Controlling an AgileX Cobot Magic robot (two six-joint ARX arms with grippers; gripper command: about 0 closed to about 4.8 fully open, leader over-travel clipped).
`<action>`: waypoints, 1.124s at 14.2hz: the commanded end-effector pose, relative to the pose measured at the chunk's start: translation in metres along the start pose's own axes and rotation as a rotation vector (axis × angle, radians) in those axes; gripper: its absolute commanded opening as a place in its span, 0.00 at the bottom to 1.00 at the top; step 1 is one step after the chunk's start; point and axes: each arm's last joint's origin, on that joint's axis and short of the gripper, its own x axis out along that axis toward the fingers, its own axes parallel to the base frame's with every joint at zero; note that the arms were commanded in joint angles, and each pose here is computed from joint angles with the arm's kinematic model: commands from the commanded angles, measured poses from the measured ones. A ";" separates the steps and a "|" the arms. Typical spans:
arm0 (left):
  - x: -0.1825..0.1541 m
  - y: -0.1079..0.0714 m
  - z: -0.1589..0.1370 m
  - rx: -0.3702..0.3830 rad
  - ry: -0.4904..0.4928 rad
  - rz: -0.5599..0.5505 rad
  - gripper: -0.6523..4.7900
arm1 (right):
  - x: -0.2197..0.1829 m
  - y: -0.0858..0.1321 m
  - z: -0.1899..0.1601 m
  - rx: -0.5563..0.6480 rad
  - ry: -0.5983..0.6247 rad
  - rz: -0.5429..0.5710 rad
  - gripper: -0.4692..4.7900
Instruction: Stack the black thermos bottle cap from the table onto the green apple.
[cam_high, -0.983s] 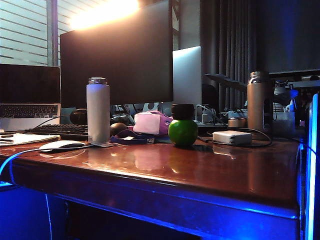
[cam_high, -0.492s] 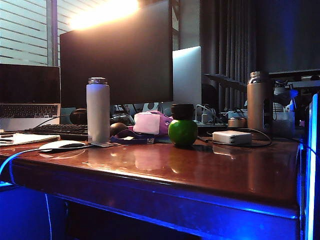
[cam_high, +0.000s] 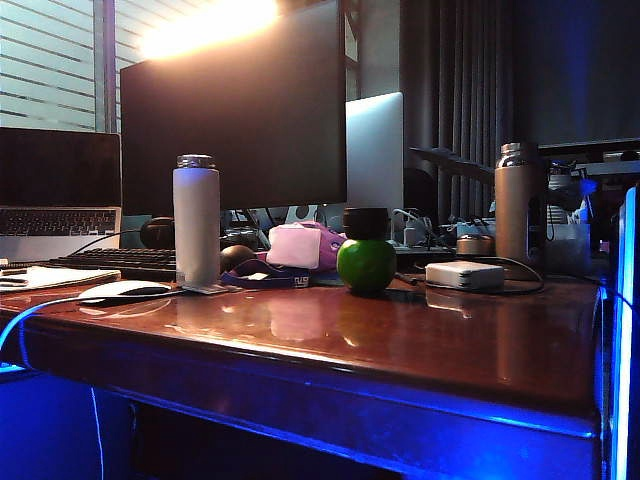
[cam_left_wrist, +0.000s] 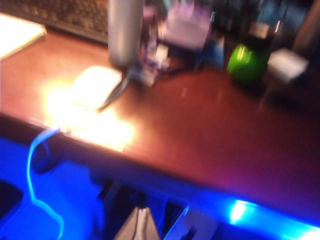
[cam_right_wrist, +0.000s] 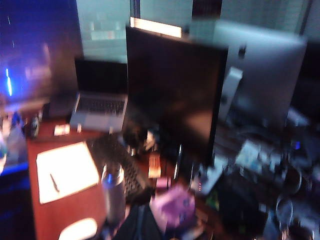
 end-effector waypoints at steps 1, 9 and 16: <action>0.007 0.001 -0.014 0.044 0.015 -0.028 0.12 | -0.004 0.001 0.005 -0.034 -0.049 0.005 0.08; 0.016 0.006 -0.047 0.022 0.112 -0.030 0.12 | 0.036 -0.005 -0.011 -0.020 0.053 0.011 0.08; 0.016 0.008 -0.066 0.001 0.247 -0.020 0.12 | 0.100 -0.014 -0.034 -0.010 0.124 0.014 0.08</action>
